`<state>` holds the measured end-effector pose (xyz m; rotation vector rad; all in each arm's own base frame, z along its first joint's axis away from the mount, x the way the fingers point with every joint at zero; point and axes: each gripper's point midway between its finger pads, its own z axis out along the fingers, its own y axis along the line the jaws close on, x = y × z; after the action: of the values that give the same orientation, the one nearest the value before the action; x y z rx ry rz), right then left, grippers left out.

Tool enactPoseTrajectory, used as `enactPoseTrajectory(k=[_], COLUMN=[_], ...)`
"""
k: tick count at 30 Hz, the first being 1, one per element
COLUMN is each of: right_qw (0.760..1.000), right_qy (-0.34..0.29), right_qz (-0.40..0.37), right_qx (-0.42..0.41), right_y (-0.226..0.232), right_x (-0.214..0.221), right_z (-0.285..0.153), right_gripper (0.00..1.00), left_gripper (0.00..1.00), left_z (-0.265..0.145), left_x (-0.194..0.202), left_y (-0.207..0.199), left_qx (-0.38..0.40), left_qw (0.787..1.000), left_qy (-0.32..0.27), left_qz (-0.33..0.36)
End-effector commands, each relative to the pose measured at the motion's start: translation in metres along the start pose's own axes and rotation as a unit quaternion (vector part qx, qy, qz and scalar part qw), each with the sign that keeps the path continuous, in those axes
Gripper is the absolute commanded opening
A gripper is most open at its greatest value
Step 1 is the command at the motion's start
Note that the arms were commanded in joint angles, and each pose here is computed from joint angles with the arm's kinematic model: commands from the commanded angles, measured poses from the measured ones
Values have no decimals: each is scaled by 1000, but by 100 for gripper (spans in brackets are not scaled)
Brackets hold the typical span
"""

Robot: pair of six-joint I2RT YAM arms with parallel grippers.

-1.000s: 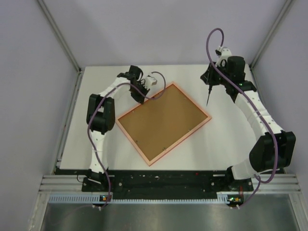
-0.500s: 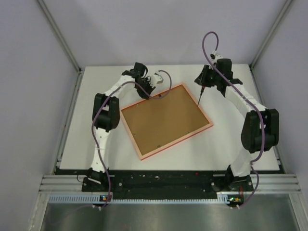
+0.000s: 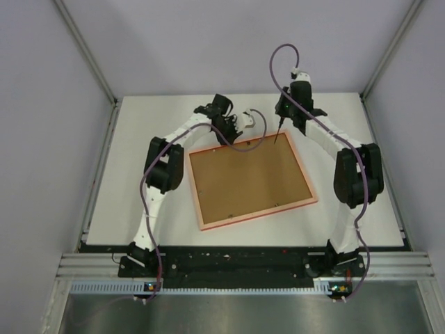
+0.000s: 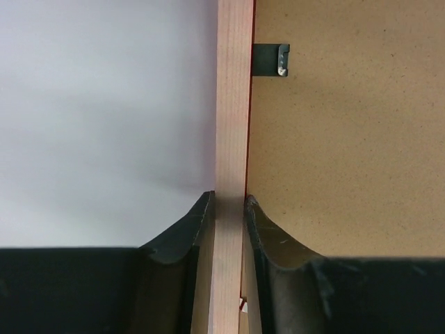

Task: Take the photo out of the frame
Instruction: Adjust the photo frame at the center of the board.

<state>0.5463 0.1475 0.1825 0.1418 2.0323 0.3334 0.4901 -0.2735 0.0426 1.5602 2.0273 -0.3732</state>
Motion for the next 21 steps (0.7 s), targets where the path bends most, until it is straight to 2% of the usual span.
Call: enactPoseTrajectory(k=[1,2,5,6,7,12,15,19,21], right_qw=[997,997,996,995,995,993,993,992,993], right_qy=[-56,-70,-71,-72,-73,-87,-93,-96,-94], right_qz=[-24,-26,-27,-31,-36,-46,-40,-30,-23], right_qx=[36,36,51,57,60,66,67,75,74], right_y=[13,15,10,8,6,7,7,5,6], right_x=[-23,-28,-25,-25,-25,-35,-39,-40,-40], right_z=[12,15,23,24,26,28,30,34,36], right_gripper=[0,0,0,0,0,0,0,0,0], left_gripper=[30,36,76,77,97,98,98,98,98], left_z=[-1,-4,-17,-25,-35,-96,-135,-163,-166], left_x=[-24,-25,-29,-32,-35,-54,-47,-1,25], left_y=[43,49,61,63,65,60,57,54,44], left_qx=[-91,-106,-143,-152,-158,-176,-200,-237,-222], left_qw=[995,994,989,988,987,978,963,937,927], left_qy=[-28,-28,-29,-30,-35,-72,-91,-47,-21], left_qz=[21,17,2,-6,-14,-88,-156,-253,-303])
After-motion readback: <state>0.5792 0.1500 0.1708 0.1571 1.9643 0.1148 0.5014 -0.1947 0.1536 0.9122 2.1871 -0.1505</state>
